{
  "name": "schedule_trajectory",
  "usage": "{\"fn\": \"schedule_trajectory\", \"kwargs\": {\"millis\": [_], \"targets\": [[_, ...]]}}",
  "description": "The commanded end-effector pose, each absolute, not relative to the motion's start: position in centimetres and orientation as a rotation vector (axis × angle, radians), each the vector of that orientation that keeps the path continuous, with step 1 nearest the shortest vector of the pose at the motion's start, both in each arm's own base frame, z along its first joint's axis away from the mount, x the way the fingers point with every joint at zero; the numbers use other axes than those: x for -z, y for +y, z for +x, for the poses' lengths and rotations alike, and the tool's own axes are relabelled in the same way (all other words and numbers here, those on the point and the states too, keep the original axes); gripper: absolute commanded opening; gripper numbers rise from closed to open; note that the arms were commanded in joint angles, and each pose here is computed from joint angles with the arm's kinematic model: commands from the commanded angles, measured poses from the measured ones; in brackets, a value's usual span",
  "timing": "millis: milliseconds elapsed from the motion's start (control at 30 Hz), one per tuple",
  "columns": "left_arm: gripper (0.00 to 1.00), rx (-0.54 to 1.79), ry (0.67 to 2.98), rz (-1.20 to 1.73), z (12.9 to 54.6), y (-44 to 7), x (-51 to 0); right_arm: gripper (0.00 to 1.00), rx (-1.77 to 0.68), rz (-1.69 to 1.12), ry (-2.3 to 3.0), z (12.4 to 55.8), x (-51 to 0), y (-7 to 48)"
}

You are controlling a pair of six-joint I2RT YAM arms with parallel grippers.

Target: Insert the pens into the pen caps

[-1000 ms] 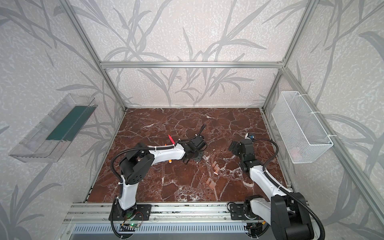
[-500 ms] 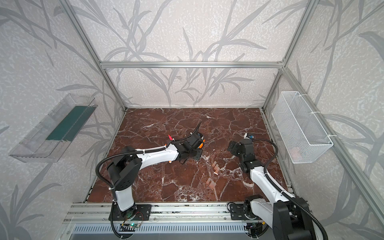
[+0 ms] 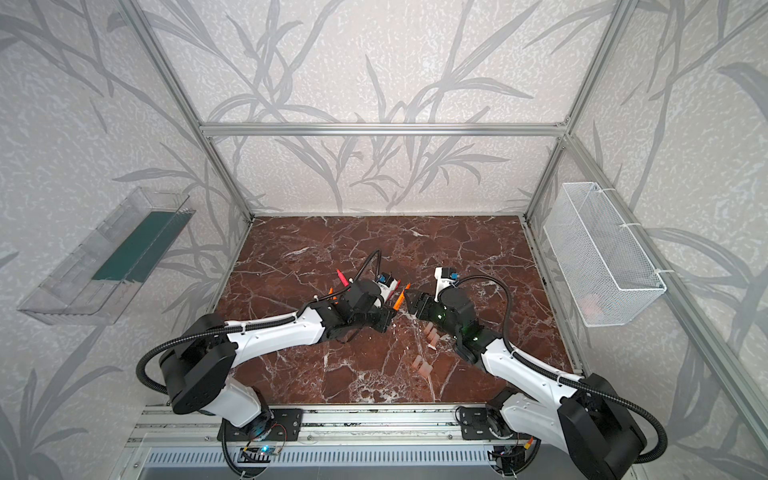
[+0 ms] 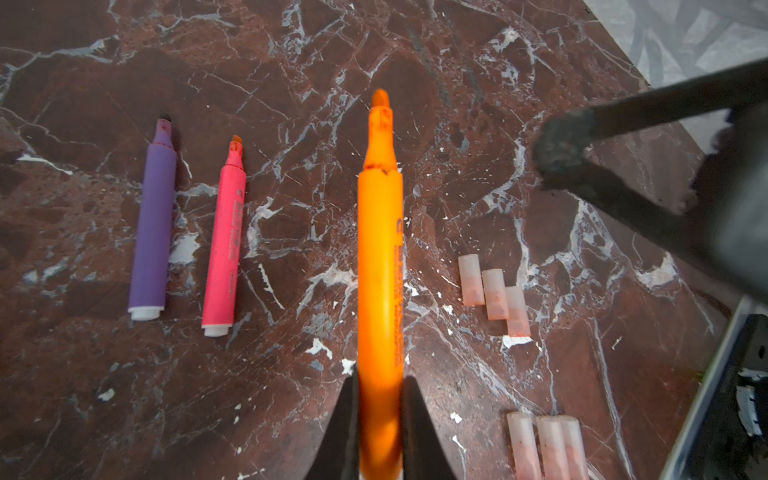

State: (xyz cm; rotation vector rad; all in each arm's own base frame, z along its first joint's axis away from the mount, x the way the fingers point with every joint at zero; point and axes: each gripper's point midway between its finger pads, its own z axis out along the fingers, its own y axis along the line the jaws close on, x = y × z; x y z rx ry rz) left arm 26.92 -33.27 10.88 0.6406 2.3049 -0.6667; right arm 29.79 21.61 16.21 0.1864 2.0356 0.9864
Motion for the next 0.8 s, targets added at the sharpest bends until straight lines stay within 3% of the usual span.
{"fn": "schedule_trajectory", "kwargs": {"millis": [0, 200, 400, 633, 767], "targets": [[0.00, 0.785, 2.194, 0.657, 26.5, -34.3, -13.7, 0.68, -1.044, 0.235, 1.985, 30.4, -16.9, 22.2], [0.00, 0.822, 2.176, 0.672, 26.0, -34.5, -14.2, 0.66, -1.064, 0.220, 1.995, 30.4, -16.6, 23.3], [0.00, 0.848, 2.172, 0.678, 25.7, -34.7, -14.3, 0.49, -1.055, 0.221, 1.994, 30.5, -16.6, 23.5], [0.00, 0.877, 2.157, 0.694, 25.3, -34.9, -14.8, 0.41, -1.053, 0.227, 1.996, 30.7, -16.5, 23.6], [0.00, 0.881, 2.150, 0.696, 25.2, -34.9, -14.9, 0.29, -1.060, 0.226, 1.995, 30.7, -16.6, 23.7]]}}
